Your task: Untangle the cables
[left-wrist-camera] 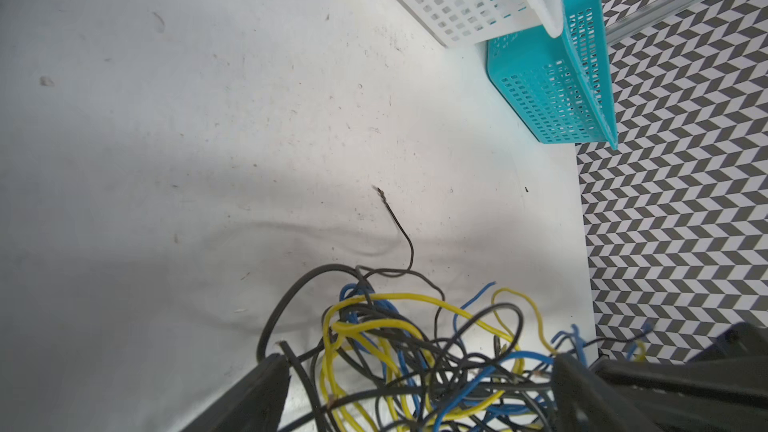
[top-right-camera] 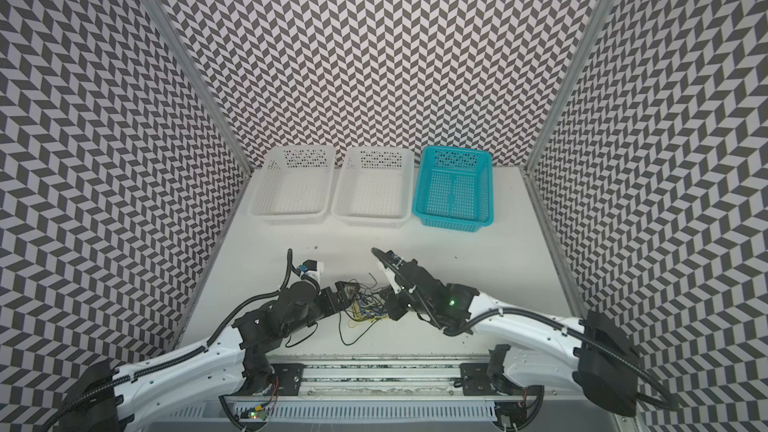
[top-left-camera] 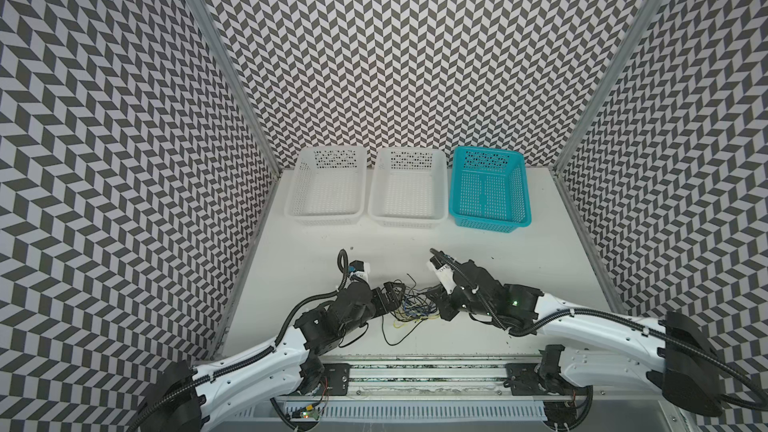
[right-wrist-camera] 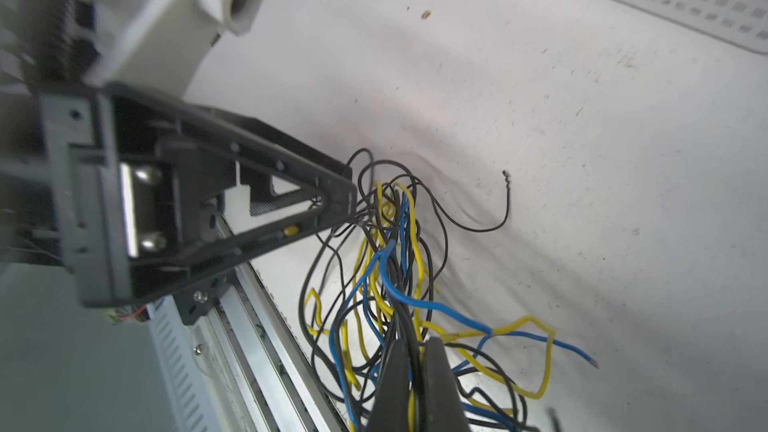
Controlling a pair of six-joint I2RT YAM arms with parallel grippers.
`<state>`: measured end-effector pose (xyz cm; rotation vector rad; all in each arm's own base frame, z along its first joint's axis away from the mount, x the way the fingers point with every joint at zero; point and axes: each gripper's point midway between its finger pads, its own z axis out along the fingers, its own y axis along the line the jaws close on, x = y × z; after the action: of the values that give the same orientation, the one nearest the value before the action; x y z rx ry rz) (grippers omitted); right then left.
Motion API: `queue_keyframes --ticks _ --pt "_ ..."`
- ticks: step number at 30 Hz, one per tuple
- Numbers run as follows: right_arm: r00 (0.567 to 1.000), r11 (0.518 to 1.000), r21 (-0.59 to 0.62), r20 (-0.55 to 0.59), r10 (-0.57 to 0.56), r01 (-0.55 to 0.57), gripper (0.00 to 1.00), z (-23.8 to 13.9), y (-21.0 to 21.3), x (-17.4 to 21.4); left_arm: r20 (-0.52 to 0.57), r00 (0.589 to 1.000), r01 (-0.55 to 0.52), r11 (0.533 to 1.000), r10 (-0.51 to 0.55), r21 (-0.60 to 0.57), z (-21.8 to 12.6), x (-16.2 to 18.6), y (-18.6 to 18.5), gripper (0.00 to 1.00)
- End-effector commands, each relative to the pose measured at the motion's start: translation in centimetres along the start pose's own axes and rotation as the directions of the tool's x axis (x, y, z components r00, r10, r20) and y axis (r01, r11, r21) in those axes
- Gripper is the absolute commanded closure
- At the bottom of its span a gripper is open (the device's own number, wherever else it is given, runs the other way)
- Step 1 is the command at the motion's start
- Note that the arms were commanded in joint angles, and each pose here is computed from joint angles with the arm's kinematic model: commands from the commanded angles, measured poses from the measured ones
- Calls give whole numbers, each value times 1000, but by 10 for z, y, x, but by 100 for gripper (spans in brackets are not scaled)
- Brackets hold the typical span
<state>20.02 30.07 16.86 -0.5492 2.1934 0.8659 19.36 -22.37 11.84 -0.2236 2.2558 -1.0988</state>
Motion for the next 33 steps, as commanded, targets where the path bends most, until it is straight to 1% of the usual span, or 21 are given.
queue_keyframes --ticks 1,8,12,15,19,22,23,24,28,33 --pt "992 993 -112 108 60 -48 100 -16 21 -31 38 999 9 997 -11 71 4 -4 -15 0" --pt "975 984 -135 172 143 -120 100 -28 17 -50 5 999 -35 990 34 139 11 7 -35 6" --pt "965 980 -166 217 148 -113 100 -45 27 -70 -15 998 -61 986 64 156 14 12 -43 10" --pt "958 982 -157 247 145 -108 100 -55 28 -82 -20 997 -71 985 75 156 16 13 -45 22" --pt "958 981 -146 239 158 -126 100 -56 27 -84 -18 996 -81 984 85 159 16 12 -47 39" --pt "954 971 -193 236 183 -139 100 -57 34 -84 -12 996 -89 984 92 155 16 11 -47 56" --pt "955 970 -198 230 189 -144 100 -57 34 -83 -11 995 -92 984 95 153 17 11 -46 61" --pt "955 969 -202 229 189 -143 100 -58 35 -83 -8 996 -91 984 93 153 17 11 -46 63" --pt "959 972 -185 219 181 -141 100 -61 32 -79 2 996 -94 984 95 151 16 9 -47 76" --pt "963 983 -121 213 164 -140 100 -68 20 -71 13 994 -113 985 112 134 16 5 -46 100"
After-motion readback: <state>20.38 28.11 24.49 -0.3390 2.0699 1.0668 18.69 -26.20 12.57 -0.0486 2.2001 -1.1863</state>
